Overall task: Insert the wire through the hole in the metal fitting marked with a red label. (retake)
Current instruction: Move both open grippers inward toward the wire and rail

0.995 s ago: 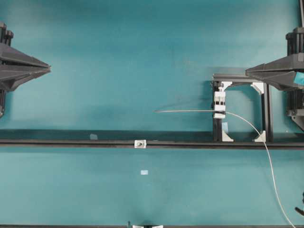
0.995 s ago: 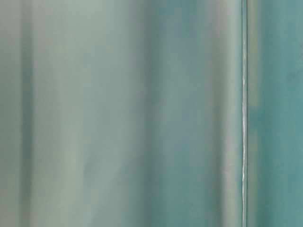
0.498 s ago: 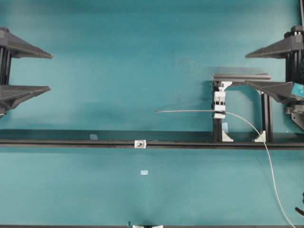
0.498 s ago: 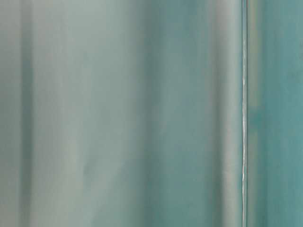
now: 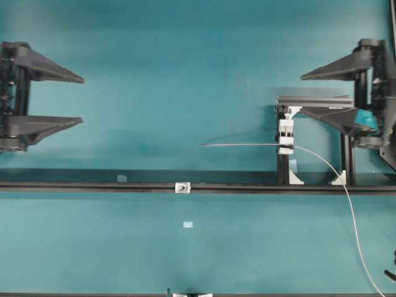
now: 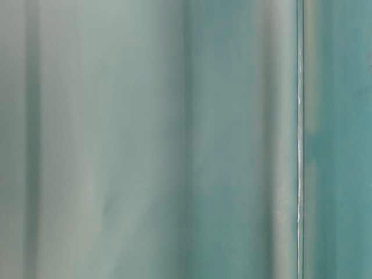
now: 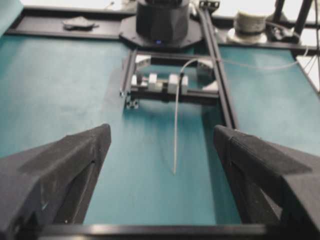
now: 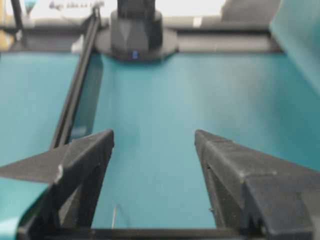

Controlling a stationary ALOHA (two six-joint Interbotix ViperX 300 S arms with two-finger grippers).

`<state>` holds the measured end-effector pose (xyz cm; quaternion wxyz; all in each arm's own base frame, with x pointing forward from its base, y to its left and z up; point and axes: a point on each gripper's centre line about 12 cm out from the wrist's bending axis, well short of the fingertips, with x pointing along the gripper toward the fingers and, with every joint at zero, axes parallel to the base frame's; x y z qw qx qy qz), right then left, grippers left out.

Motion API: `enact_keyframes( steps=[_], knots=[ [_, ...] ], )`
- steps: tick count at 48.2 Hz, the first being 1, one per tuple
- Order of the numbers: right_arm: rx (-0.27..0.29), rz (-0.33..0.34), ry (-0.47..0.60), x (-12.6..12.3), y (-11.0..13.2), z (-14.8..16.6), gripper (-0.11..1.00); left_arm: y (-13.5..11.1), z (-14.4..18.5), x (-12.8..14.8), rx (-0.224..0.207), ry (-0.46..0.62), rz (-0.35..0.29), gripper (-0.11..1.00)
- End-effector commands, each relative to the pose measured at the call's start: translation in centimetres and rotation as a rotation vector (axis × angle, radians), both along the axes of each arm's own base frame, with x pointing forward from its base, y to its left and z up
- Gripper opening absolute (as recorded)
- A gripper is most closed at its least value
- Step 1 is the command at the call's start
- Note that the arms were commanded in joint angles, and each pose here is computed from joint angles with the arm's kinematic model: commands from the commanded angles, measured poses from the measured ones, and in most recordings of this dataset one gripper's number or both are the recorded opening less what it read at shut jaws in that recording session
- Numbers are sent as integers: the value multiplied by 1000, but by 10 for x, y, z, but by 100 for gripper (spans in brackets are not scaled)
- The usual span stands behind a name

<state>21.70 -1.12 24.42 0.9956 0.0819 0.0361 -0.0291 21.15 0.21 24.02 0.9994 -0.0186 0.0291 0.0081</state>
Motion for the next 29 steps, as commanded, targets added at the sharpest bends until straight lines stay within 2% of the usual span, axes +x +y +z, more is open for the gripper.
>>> enact_keyframes(
  steps=[1, 29],
  knots=[
    [9, -6, 4, 10, -2, 3, 75, 0, 6, 9, -2, -15, 1, 70],
    [25, 24, 180, 38, 5, -36, 75, 0, -34, 41, -4, 178, 1, 70]
  ],
)
